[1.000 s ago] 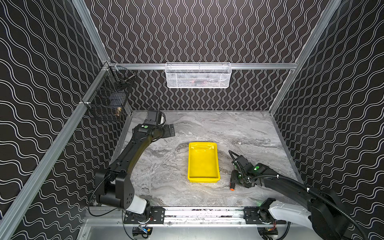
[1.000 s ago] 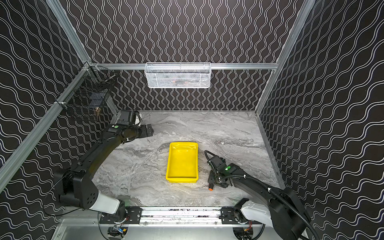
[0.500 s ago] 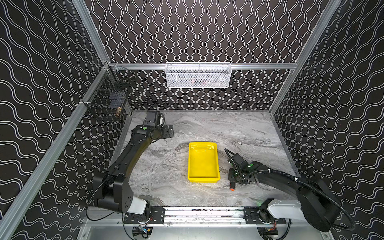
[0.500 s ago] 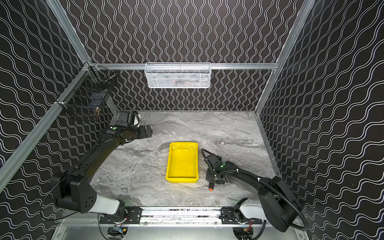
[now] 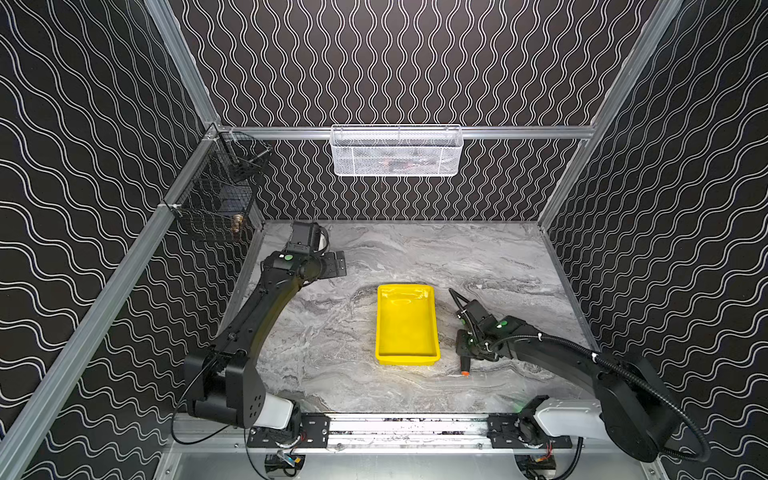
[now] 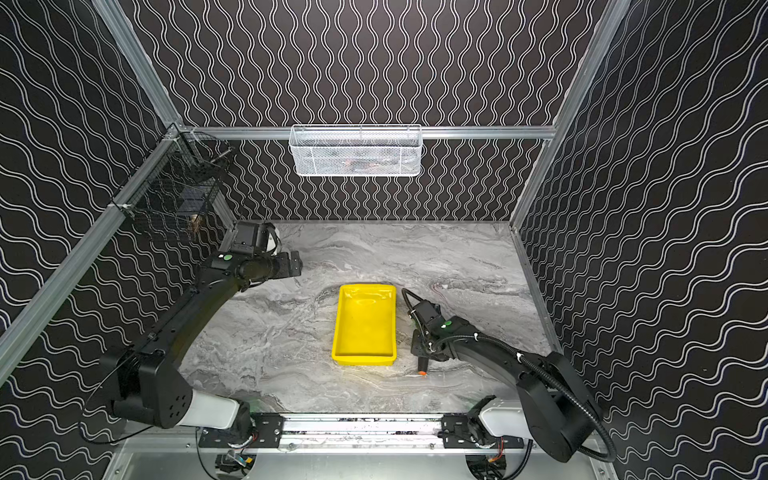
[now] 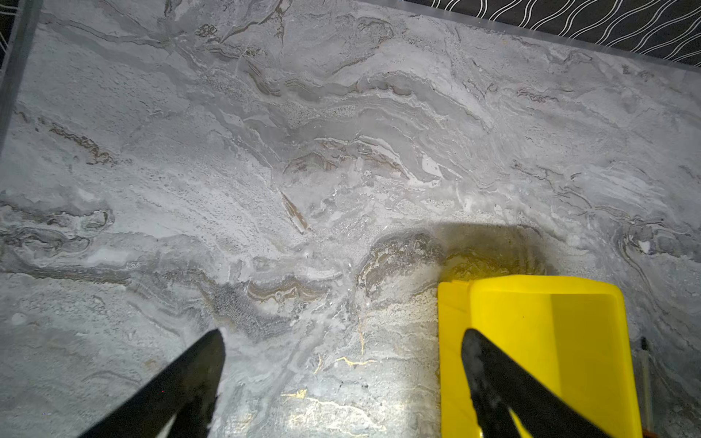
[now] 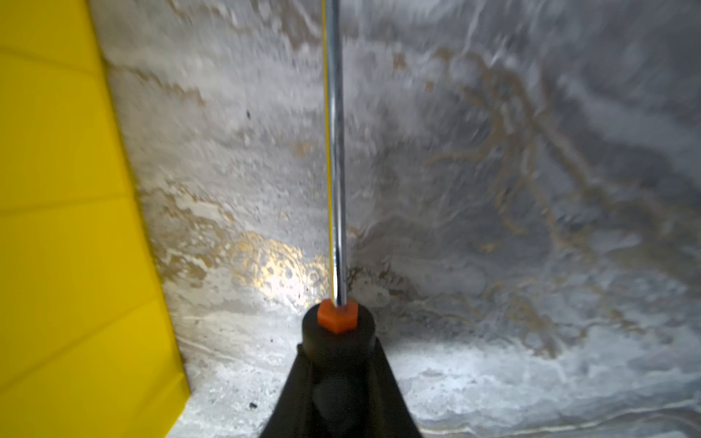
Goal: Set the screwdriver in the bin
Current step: 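Lift the screwdriver upright with the right gripper, then carry the screwdriver over the yellow tray with the right gripper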
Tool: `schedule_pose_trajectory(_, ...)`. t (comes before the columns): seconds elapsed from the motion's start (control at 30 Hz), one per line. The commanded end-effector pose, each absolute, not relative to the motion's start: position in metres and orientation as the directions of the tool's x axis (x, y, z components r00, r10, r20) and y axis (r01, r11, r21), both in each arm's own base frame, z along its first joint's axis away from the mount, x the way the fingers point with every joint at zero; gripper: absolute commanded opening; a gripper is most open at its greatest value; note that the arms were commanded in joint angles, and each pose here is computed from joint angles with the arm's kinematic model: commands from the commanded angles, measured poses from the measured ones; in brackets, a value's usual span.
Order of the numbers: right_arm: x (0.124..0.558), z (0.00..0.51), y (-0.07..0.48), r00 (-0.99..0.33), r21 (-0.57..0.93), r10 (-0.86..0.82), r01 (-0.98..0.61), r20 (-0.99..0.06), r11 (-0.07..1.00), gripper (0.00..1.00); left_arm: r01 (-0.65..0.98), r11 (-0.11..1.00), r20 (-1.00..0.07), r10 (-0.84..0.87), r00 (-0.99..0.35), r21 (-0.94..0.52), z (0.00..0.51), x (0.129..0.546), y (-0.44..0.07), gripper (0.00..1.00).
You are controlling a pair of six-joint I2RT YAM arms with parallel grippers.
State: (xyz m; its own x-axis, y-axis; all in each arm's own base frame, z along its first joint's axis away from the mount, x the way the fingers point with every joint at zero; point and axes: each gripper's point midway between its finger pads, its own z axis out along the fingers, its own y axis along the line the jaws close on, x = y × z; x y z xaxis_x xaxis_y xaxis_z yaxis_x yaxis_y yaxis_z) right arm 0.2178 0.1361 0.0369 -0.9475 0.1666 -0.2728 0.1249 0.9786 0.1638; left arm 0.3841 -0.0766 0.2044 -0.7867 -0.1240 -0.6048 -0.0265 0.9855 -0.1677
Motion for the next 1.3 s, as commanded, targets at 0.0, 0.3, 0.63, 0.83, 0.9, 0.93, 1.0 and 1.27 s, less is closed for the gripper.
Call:
schedule_pose_trajectory(0.0, 0.224, 0.046, 0.125, -0.945, 0.136, 0.139, 0.102, -0.295, 0.985, 0.11, -0.02, 0.988, -0.611, -0.112, -0.783, -0.156, 0.208, 0.384, -0.075, 0.99)
schedule_pose_trajectory(0.3, 0.245, 0.064, 0.106, -0.932, 0.149, 0.148, 0.103, -0.33, 0.983, 0.08, -0.027, 0.991, -0.618, -0.102, -0.78, -0.129, 0.209, 0.384, -0.07, 0.99)
schedule_pose_trajectory(0.63, 0.259, 0.072, 0.104, -0.931, 0.162, 0.136, 0.085, -0.338, 0.983, 0.06, -0.028, 0.993, -0.62, -0.095, -0.779, -0.116, 0.209, 0.385, -0.069, 0.99)
schedule_pose_trajectory(0.83, 0.264, 0.084, 0.108, -0.931, 0.164, 0.103, 0.047, -0.35, 0.985, 0.05, -0.03, 0.994, -0.619, -0.09, -0.78, -0.107, 0.208, 0.385, -0.068, 0.99)
schedule_pose_trajectory(0.9, 0.266, 0.093, 0.109, -0.928, 0.164, 0.088, 0.029, -0.362, 0.986, 0.04, -0.031, 0.994, -0.619, -0.091, -0.78, -0.107, 0.209, 0.385, -0.067, 0.99)
schedule_pose_trajectory(0.93, 0.267, 0.099, 0.11, -0.926, 0.165, 0.078, 0.017, -0.369, 0.986, 0.04, -0.032, 0.994, -0.621, -0.091, -0.779, -0.105, 0.209, 0.385, -0.067, 0.99)
schedule_pose_trajectory(1.0, 0.268, 0.113, 0.118, -0.925, 0.181, 0.044, -0.027, -0.378, 0.983, 0.03, -0.036, 0.994, -0.622, -0.091, -0.778, -0.101, 0.208, 0.385, -0.066, 0.99)
schedule_pose_trajectory(1.27, 0.269, 0.178, 0.189, -0.885, 0.227, -0.105, -0.229, -0.454, 0.947, 0.03, -0.035, 0.995, -0.62, -0.089, -0.779, -0.098, 0.208, 0.385, -0.066, 0.99)
